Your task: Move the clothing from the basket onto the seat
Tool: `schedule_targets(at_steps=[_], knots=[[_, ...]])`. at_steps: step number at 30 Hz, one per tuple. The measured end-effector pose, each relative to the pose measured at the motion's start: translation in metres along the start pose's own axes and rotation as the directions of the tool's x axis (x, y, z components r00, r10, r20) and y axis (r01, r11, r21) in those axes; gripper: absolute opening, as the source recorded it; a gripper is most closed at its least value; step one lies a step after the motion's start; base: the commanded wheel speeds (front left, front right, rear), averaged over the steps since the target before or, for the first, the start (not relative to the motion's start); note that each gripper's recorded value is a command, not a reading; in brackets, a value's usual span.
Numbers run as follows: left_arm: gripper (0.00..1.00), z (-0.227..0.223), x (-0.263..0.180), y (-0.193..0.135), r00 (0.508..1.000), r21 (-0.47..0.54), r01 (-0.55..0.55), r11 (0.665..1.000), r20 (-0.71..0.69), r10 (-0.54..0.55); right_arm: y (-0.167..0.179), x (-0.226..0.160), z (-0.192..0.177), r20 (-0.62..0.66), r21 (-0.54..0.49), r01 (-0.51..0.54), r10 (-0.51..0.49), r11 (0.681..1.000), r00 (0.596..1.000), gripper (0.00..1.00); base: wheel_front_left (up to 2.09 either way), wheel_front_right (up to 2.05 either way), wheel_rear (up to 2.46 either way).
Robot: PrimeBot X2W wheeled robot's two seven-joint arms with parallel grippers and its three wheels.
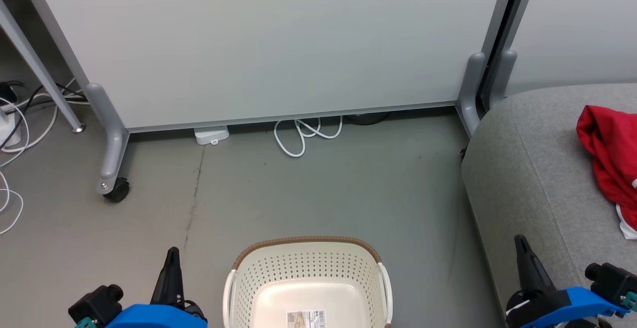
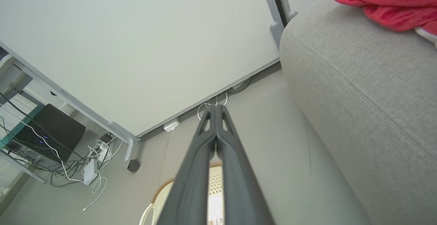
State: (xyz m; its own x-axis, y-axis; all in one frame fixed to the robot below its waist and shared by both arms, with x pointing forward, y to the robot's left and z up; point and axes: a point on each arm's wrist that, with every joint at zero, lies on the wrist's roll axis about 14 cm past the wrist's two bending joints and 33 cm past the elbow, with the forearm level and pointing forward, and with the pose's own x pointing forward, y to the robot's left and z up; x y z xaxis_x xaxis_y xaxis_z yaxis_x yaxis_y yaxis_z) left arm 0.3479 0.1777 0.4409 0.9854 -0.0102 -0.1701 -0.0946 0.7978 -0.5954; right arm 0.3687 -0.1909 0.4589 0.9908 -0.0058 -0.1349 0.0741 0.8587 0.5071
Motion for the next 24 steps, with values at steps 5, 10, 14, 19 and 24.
schedule_targets(at_steps=[5, 10, 14, 19, 24], knots=[[0.00, 0.004, 0.002, 0.000, 1.000, -0.069, -0.005, 0.998, 0.007, 0.006, 0.000, 0.001, 0.001, -0.001, 0.078, 0.005, -0.005, 0.997, 1.000, 0.00, 0.00, 0.00, 0.00], [0.00, 0.011, 0.005, -0.001, 1.000, -0.136, -0.005, 0.991, 0.020, 0.008, 0.001, 0.002, 0.004, 0.004, 0.153, 0.005, -0.005, 0.988, 1.000, 0.00, 0.00, 0.00, 0.00], [0.00, 0.014, 0.007, -0.001, 1.000, -0.185, -0.004, 0.983, 0.024, 0.008, 0.001, 0.003, 0.006, 0.007, 0.208, 0.005, -0.007, 0.978, 1.000, 0.00, 0.00, 0.00, 0.00], [0.00, 0.017, 0.008, -0.002, 1.000, -0.244, -0.005, 0.970, 0.027, 0.012, 0.002, 0.005, 0.009, 0.013, 0.275, 0.000, -0.004, 0.962, 1.000, 0.00, 0.00, 0.00, 0.00], [0.00, 0.023, 0.011, -0.003, 0.999, -0.299, -0.001, 0.954, 0.037, 0.012, 0.002, 0.005, 0.011, 0.016, 0.336, -0.002, -0.004, 0.942, 1.000, 0.00, 0.00, 0.00, 0.00]])
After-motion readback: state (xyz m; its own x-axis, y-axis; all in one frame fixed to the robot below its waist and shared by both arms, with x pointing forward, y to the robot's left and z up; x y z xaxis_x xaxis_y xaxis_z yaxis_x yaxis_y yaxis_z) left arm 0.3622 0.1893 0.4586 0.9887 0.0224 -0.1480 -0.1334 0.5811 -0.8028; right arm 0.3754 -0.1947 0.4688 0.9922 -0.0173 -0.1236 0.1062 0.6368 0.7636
